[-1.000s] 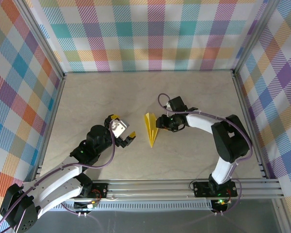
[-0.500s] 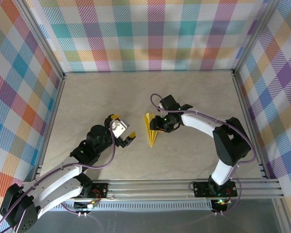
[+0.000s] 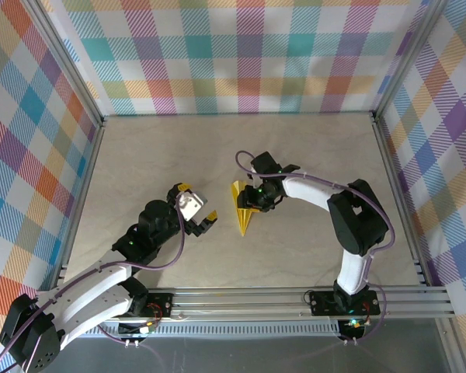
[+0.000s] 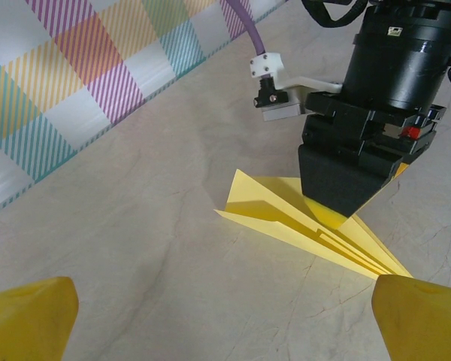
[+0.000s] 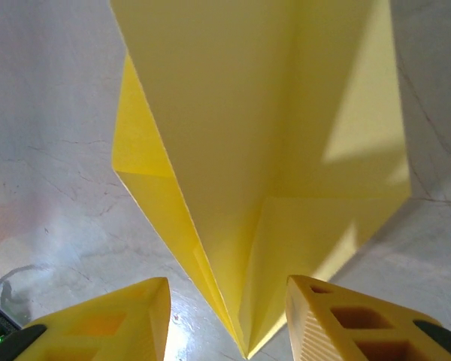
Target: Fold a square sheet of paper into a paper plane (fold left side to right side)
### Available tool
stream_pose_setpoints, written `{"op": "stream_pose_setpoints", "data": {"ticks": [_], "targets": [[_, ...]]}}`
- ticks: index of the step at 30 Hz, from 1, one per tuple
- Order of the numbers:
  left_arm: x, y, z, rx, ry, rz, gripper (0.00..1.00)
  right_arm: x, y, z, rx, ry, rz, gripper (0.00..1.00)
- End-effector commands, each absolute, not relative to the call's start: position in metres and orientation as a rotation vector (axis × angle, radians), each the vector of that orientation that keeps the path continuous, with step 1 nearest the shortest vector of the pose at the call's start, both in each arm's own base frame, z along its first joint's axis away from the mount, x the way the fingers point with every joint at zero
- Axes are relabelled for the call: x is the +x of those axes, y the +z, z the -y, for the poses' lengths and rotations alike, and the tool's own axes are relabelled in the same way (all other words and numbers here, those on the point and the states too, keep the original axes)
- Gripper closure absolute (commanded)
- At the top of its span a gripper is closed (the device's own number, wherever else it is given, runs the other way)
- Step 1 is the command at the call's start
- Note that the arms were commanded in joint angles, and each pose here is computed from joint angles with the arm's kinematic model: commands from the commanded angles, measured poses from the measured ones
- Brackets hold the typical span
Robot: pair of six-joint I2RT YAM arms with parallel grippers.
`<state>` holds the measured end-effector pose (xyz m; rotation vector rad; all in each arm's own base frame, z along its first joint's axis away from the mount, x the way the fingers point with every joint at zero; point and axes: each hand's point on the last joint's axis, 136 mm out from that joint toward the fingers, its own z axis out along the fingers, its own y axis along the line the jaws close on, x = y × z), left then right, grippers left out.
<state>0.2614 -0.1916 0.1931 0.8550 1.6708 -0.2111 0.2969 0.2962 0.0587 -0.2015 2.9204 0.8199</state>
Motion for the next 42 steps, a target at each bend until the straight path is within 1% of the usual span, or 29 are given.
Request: {"op": "stream_pose_setpoints", "data": {"ticks": [1, 6, 10, 23, 37, 42], "targets": [[0.264, 0.200, 0.189, 0.846, -0.189, -1.640, 0.00, 0.296, 0.058, -0.303, -0.217, 0.828, -2.937, 0.56], [0.264, 0.200, 0.189, 0.847, -0.188, -1.639, 0.00, 0.298, 0.053, -0.305, -0.226, 0.802, -2.948, 0.56], [0.264, 0.200, 0.188, 0.849, -0.187, -1.639, 0.00, 0.300, 0.049, -0.305, -0.225, 0.779, -2.955, 0.59], [0.263, 0.201, 0.188, 0.848, -0.185, -1.639, 0.00, 0.299, 0.037, -0.305, -0.240, 0.711, -2.990, 0.62], [0.262, 0.203, 0.187, 0.846, -0.187, -1.632, 0.00, 0.297, 0.030, -0.297, -0.269, 0.496, -3.038, 0.77], [0.262, 0.204, 0.187, 0.843, -0.188, -1.628, 0.00, 0.296, 0.028, -0.298, -0.259, 0.468, -3.050, 0.78]]}}
